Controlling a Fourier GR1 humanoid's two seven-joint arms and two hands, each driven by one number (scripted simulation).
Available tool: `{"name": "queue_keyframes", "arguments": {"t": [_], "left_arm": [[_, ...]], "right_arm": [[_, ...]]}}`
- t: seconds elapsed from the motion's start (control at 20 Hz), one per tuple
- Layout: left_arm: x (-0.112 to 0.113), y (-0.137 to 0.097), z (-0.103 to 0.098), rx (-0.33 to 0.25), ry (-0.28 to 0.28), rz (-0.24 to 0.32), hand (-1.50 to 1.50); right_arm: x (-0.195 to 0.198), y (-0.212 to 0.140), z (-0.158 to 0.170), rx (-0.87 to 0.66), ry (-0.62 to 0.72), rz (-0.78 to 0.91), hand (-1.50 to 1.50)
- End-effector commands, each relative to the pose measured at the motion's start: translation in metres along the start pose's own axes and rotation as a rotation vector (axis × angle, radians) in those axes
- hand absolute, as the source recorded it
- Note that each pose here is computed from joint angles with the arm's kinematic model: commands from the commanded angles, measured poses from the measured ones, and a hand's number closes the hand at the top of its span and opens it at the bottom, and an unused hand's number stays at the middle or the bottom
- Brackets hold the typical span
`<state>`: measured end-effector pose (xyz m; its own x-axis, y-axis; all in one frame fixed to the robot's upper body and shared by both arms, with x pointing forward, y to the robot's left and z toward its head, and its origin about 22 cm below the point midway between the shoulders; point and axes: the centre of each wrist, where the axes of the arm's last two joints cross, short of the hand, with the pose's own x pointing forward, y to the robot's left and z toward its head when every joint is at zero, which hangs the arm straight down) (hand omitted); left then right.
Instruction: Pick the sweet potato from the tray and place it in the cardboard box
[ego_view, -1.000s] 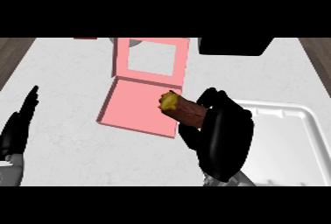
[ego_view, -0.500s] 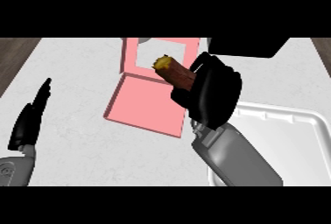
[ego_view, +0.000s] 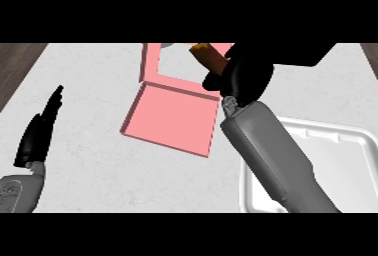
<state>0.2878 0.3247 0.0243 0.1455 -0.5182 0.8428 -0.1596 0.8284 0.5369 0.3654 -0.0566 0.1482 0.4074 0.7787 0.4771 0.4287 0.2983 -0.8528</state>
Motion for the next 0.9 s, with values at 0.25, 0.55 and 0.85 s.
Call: {"name": "queue_keyframes", "arguments": {"t": [0.25,0.55,0.85], "left_arm": [[0.0,-0.007,-0.002,-0.031,-0.007,0.006,0.0],[0.005,0.002,-0.006,-0.006,-0.005,0.004,0.0],[-0.014,0.009,0.0,0.023,0.032,0.005,0.0]], "right_arm": [[-0.003,0.027,-0.024,0.048,0.305,-0.202,-1.5],[0.007,0.038,-0.023,-0.08,0.182,-0.289,-1.5],[0.002,0.036,-0.025,-0.23,0.132,-0.481,-1.5]]}}
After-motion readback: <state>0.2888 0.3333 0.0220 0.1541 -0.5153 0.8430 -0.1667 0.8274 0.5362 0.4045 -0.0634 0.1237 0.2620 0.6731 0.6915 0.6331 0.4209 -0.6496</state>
